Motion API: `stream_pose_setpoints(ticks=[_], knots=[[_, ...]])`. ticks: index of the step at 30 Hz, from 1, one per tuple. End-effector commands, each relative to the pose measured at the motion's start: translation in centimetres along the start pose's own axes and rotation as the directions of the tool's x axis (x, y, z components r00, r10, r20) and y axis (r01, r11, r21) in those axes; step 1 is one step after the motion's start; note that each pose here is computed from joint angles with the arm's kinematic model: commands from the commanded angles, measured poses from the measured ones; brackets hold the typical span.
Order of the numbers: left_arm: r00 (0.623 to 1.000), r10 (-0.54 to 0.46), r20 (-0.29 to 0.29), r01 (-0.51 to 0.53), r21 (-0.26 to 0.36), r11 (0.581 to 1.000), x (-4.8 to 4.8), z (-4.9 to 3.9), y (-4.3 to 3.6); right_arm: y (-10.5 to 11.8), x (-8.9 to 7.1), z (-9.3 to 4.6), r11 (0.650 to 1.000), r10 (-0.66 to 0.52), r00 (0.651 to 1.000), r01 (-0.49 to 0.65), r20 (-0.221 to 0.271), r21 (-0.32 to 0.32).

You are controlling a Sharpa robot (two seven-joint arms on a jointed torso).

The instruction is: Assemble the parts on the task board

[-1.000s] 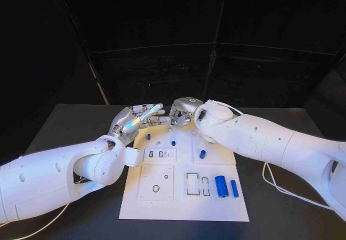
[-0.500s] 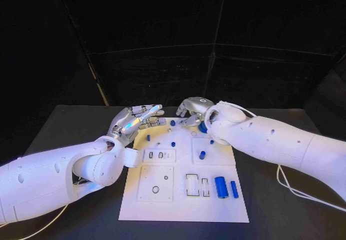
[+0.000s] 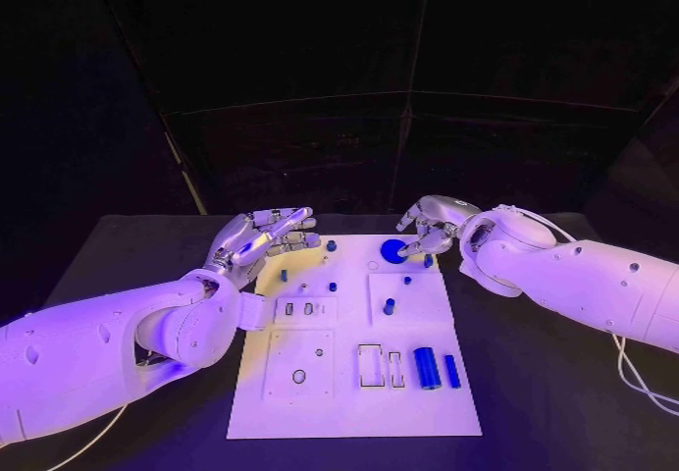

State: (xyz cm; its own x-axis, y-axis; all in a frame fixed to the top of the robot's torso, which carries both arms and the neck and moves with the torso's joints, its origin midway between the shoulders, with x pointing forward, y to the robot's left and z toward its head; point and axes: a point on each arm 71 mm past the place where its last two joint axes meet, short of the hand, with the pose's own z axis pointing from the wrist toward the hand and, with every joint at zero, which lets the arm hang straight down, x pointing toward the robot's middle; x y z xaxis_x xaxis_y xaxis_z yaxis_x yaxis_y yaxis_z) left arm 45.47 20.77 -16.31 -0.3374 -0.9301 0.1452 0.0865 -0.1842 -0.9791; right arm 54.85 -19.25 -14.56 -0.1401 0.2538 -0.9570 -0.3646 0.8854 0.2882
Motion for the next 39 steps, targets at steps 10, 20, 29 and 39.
stream_pose_setpoints(ticks=[10,20,29,39], knots=[[1.0,-0.005,-0.017,0.005,0.008,1.0,0.17,0.25,0.0,-1.1,0.8,0.4,0.992,0.03,0.993,-0.016,-0.111,0.128],[1.0,-0.004,-0.017,0.004,0.008,1.0,0.15,0.29,0.03,-0.4,1.0,1.0,0.994,0.032,0.994,-0.02,-0.107,0.111],[1.0,-0.005,-0.018,0.005,0.007,1.0,0.16,0.33,0.05,0.3,1.1,1.3,0.995,0.007,0.995,0.002,-0.095,0.096],[1.0,-0.005,-0.018,0.005,0.006,1.0,0.12,0.36,0.08,0.7,1.2,1.5,0.996,-0.038,0.995,0.045,-0.095,0.082]])
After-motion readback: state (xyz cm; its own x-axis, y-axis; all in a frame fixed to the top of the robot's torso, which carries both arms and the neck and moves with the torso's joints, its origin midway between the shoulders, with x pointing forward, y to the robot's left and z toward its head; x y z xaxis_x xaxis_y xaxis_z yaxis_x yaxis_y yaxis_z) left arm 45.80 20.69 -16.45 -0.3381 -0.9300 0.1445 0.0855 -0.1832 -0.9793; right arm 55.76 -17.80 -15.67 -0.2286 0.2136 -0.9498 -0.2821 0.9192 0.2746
